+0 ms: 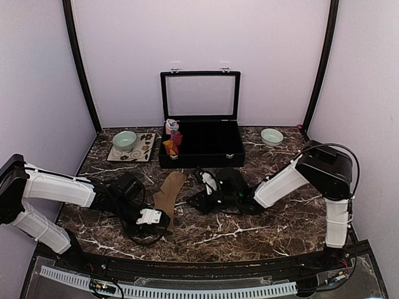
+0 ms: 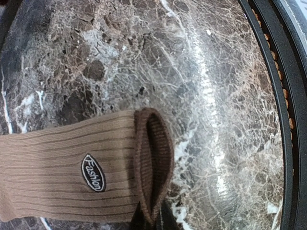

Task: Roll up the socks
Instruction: Roll the sock at the center of the board.

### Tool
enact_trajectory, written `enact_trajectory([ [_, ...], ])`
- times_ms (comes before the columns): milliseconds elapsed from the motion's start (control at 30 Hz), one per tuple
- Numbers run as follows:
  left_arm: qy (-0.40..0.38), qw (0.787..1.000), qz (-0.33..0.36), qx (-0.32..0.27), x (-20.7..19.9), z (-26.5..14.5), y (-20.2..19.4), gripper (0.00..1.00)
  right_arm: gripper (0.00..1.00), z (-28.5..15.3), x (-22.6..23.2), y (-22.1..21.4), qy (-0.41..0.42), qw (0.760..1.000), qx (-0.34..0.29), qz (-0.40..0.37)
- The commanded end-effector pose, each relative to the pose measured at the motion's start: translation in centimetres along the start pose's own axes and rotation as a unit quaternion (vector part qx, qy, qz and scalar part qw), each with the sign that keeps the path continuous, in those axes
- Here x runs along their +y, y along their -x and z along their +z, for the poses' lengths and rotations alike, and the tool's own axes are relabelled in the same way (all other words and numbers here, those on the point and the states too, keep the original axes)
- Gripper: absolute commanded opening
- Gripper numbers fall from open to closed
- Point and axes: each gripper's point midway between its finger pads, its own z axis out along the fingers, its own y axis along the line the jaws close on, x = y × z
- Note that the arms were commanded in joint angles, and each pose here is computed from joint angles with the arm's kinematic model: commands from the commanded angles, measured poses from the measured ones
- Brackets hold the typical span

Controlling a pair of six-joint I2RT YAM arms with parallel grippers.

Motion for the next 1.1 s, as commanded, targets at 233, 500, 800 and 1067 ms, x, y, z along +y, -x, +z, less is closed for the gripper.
enact_trajectory([
  [233,-0.03,0.998,-0.054,0.015,-0.6,1.0,-0.8,0.0,0.4,-3.2,11.5,-3.5,0.136,0.982,-0.007,-0.129],
  [500,-0.032,0.998,-0.049,-0.005,-0.9,0.4,-0.7,0.0,0.38,-2.0,14.5,-5.5,0.126,0.968,0.0,-0.219],
  [800,-0.062,0.996,-0.056,-0.013,-1.4,-0.1,-0.6,0.0,0.35,-0.3,14.6,-6.0,0.08,0.943,-0.011,-0.323],
  [1067,-0.072,0.994,-0.073,-0.022,-1.5,-0.6,-0.7,0.0,0.32,1.4,14.3,-6.8,0.068,0.924,0.016,-0.376],
])
